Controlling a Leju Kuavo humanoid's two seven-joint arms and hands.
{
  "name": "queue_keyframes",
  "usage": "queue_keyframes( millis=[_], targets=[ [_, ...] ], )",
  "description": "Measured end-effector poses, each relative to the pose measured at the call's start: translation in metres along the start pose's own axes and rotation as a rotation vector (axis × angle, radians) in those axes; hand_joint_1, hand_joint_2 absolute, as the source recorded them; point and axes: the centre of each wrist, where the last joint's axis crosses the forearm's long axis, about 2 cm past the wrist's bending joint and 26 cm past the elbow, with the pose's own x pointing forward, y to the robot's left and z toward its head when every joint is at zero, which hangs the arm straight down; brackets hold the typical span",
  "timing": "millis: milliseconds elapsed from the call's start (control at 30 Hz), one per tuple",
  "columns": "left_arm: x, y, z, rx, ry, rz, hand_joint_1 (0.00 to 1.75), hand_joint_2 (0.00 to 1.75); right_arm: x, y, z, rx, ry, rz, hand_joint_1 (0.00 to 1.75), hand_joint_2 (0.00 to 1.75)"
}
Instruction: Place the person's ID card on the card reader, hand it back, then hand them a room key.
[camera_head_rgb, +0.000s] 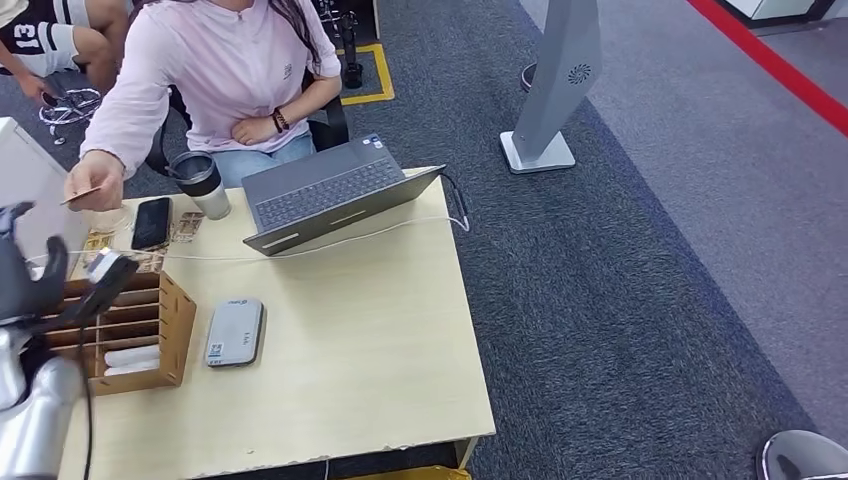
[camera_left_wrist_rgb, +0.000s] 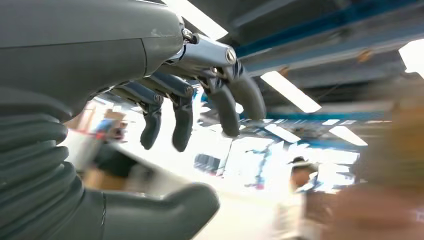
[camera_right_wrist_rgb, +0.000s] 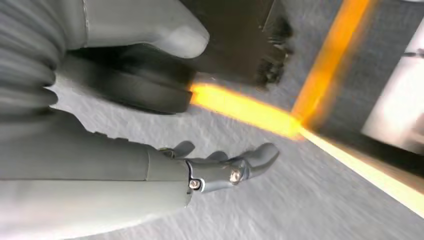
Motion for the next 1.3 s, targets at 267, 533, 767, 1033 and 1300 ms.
queue_keyframes(
  millis=[267, 533, 767, 1033, 1300],
  targets=[
    [-0.080, 0.025, 0.040, 0.055, -0.116, -0.054, 0.00, 1.75, -0.118, 0.009, 0.260, 0.360, 0.562, -0.173, 0.00, 1.75],
    [-0.068, 0.042, 0.109, 0.091, -0.127, 0.020, 0.00, 1.75, 0.044, -0.050, 0.295, 0.259, 0.513, 0.106, 0.00, 1.75],
    [-0.035, 0.035, 0.121, 0.070, -0.131, 0.003, 0.00, 1.75, 0.103, -0.053, 0.108, -0.120, -0.159, -0.301, 0.00, 1.75],
    [-0.033, 0.035, 0.133, 0.093, -0.107, 0.055, 0.00, 1.75, 0.076, -0.003, -0.027, 0.031, -0.005, -0.215, 0.00, 1.75],
    [-0.038, 0.036, 0.136, 0.097, -0.092, 0.038, 0.00, 1.75, 0.068, 0.001, -0.035, 0.091, 0.148, -0.157, 0.00, 1.75]
  ],
)
